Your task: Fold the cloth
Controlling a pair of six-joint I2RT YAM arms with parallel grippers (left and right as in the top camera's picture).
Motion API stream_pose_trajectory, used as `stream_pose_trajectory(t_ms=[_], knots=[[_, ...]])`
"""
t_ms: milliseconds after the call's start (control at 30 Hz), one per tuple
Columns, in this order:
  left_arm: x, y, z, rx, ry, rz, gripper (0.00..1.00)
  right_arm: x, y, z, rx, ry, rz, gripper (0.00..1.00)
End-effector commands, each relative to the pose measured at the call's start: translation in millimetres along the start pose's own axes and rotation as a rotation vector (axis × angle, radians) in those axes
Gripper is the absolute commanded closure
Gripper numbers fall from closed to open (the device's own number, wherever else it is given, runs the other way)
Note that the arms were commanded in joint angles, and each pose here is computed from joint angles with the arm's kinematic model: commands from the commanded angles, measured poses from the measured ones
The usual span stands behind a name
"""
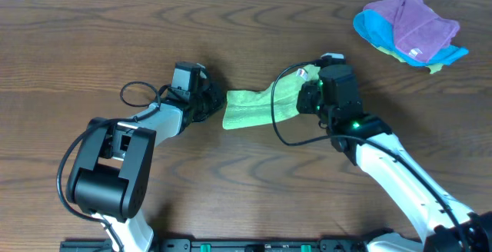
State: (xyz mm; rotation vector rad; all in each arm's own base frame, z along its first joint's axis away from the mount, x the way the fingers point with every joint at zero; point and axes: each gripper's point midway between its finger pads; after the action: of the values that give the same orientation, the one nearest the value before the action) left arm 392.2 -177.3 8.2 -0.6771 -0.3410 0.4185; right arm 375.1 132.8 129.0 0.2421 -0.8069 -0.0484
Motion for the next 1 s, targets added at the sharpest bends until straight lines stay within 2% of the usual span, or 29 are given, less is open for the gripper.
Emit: stream_pose_trajectory(t_ms=[0,467,700,967], knots=[[4.7,-5.6,4.5,-0.002,-0.026,-0.004,0.94,10.1,11.4,6.0,0.009,-0.035,0.046,0.99],[15.8,-34.5,21.6,-0.075,-0.059,-0.011,0.94,2.3,42.3,2.4,0.045,-0.053,0.168,0.99],[8.8,-27.3,21.4,-0.046,-0.03,-0.002,0.94,-30.3,67.7,-21.7,0.044,0.017,0.248,0.99],[13.9,-24.0,30.2,-0.031,-0.045,-0.043,0.94,-40.9,93.2,-37.9,0.058,0.045,0.313,0.99]])
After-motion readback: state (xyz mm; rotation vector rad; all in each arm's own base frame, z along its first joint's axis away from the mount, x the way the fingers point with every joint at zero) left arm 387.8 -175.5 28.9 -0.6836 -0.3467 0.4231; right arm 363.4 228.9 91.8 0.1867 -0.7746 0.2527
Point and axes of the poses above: each gripper's point midway between its finger pads, its own z axis back along the fingers, its own y axis along the line the jaws close on, x = y × z, and after that the axes turned 1 degree about z, right-handed
